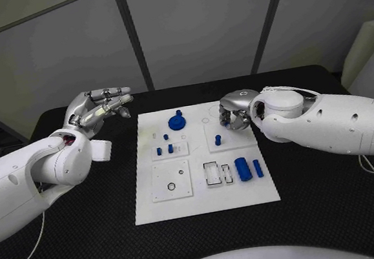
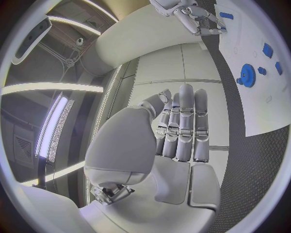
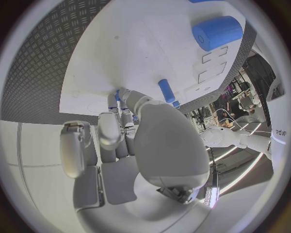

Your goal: Assemble the parts on the task board

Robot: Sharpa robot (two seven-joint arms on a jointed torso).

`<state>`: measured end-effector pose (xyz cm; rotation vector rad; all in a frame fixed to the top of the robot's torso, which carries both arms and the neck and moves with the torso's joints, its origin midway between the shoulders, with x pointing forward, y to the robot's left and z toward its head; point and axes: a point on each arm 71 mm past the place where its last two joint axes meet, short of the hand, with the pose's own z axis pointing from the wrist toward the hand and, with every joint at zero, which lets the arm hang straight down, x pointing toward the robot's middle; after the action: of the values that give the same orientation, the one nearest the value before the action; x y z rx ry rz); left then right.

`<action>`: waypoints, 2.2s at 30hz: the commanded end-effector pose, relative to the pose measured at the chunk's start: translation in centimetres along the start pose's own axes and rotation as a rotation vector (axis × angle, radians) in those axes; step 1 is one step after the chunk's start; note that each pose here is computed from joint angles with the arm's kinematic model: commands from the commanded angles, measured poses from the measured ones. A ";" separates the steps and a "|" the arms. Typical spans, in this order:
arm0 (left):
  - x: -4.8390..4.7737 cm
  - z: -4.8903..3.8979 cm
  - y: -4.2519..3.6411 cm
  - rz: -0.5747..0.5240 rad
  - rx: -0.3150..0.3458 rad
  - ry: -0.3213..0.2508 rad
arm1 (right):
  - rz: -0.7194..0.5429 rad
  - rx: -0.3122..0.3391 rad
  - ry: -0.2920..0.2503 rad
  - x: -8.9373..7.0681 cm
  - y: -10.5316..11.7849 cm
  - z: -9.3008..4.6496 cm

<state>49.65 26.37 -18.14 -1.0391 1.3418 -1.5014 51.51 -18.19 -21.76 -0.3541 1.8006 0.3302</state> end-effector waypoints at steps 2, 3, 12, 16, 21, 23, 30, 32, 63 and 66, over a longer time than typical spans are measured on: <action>0.11 0.02 -0.17 -0.012 0.010 0.009 | -0.044 0.013 -0.032 0.0 0.0 -0.1; 0.11 0.02 -0.16 -0.012 0.009 0.009 | -0.046 0.010 -0.043 -0.1 0.1 -0.1; -0.01 0.04 -0.11 -0.009 0.005 0.004 | -0.036 -0.025 -0.150 -0.9 0.7 -0.8; -0.07 0.05 -0.06 -0.008 -0.001 0.001 | -0.023 -0.043 -0.193 -1.3 0.9 -1.6; -0.07 0.06 -0.02 -0.007 -0.004 0.000 | 0.001 -0.067 -0.226 -1.8 1.4 -2.7; -0.05 0.07 -0.01 -0.007 -0.004 0.000 | 0.015 -0.082 -0.236 -2.0 1.8 -3.3; 0.27 0.17 0.02 -0.011 -0.004 0.007 | 0.077 -0.162 -0.250 -2.6 4.5 -4.3; 0.45 0.23 0.03 -0.014 -0.004 0.012 | 0.099 -0.194 -0.252 -2.7 5.6 -4.4; 1.21 0.51 0.11 -0.024 -0.008 0.033 | 0.242 -0.374 -0.139 2.7 14.1 -3.6; 1.19 0.51 0.11 -0.024 -0.008 0.033 | 0.237 -0.371 -0.128 2.9 14.1 -3.5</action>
<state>49.79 25.14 -18.30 -1.0439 1.3633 -1.5236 41.99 -7.06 -23.12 -0.3545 1.6522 0.8423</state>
